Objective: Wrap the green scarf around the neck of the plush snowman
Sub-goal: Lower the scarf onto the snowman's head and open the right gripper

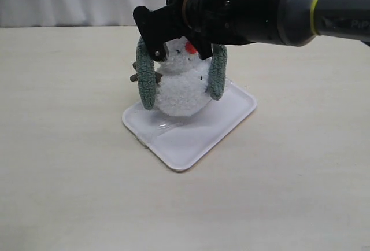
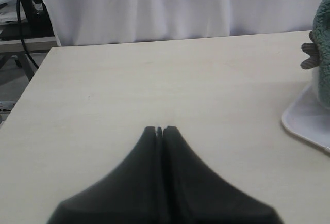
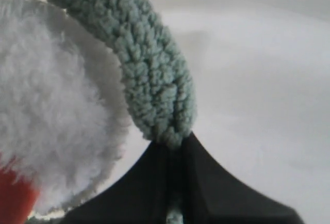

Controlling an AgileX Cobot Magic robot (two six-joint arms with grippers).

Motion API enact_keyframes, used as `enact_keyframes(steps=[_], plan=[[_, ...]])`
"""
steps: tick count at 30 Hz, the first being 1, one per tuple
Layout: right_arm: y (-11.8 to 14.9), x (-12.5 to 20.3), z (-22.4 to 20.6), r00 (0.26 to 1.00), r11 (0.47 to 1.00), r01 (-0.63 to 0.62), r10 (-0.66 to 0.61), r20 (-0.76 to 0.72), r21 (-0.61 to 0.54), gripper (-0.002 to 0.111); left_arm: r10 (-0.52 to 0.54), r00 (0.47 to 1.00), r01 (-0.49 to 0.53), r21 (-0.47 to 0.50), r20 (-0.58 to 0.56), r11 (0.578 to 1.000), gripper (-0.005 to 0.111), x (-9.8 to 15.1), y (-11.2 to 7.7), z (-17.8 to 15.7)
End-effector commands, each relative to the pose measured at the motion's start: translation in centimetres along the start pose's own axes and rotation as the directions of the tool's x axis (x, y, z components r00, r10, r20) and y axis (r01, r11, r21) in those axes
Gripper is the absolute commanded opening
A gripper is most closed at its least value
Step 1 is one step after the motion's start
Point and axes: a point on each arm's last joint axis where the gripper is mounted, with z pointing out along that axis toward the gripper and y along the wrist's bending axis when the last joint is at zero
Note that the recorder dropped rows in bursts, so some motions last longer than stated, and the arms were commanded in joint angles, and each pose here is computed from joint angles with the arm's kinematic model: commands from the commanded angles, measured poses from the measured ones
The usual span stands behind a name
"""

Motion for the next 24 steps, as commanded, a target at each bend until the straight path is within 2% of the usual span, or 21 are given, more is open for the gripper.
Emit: enact_keyframes(steps=[1,5,7,9,13,17,21,24], plan=[[-0.1,0.1,0.1,0.997,0.997,-0.071,0.071,0.022,-0.008,0.004,-0.002,1.0,0.002,0.002,0.009,1.0,0.0,0.0,0.0,0.0],[-0.3,-0.4,0.0,0.98,0.983,-0.183,0.183,0.074,0.0,0.005,-0.002,1.0,0.002,0.002,0.009,1.0,0.0,0.0,0.0,0.0],[-0.3,-0.4,0.0,0.976,0.979,-0.206,0.205,0.074,-0.002,0.011,-0.002,1.0,0.002,0.002,0.009,1.0,0.0,0.0,0.0,0.0],[-0.3,-0.3,0.0,0.976,0.978,-0.208,0.208,0.065,-0.003,0.02,-0.002,1.0,0.002,0.002,0.009,1.0,0.0,0.0,0.0,0.0],[-0.1,0.3,0.1,0.979,0.979,-0.205,0.205,-0.001,-0.012,0.046,-0.002,1.0,0.002,0.002,0.009,1.0,0.0,0.0,0.0,0.0],[0.0,0.7,0.1,0.977,0.977,-0.211,0.21,-0.049,-0.018,0.062,-0.002,1.0,0.002,0.002,0.009,1.0,0.0,0.0,0.0,0.0],[0.3,1.0,-0.1,0.959,0.964,-0.265,0.26,-0.112,-0.027,0.065,-0.002,1.0,0.002,0.002,0.009,1.0,0.0,0.0,0.0,0.0],[0.3,1.2,-0.5,0.92,0.925,-0.378,0.37,-0.125,-0.043,0.065,-0.002,1.0,0.002,0.002,0.009,1.0,0.0,0.0,0.0,0.0]])
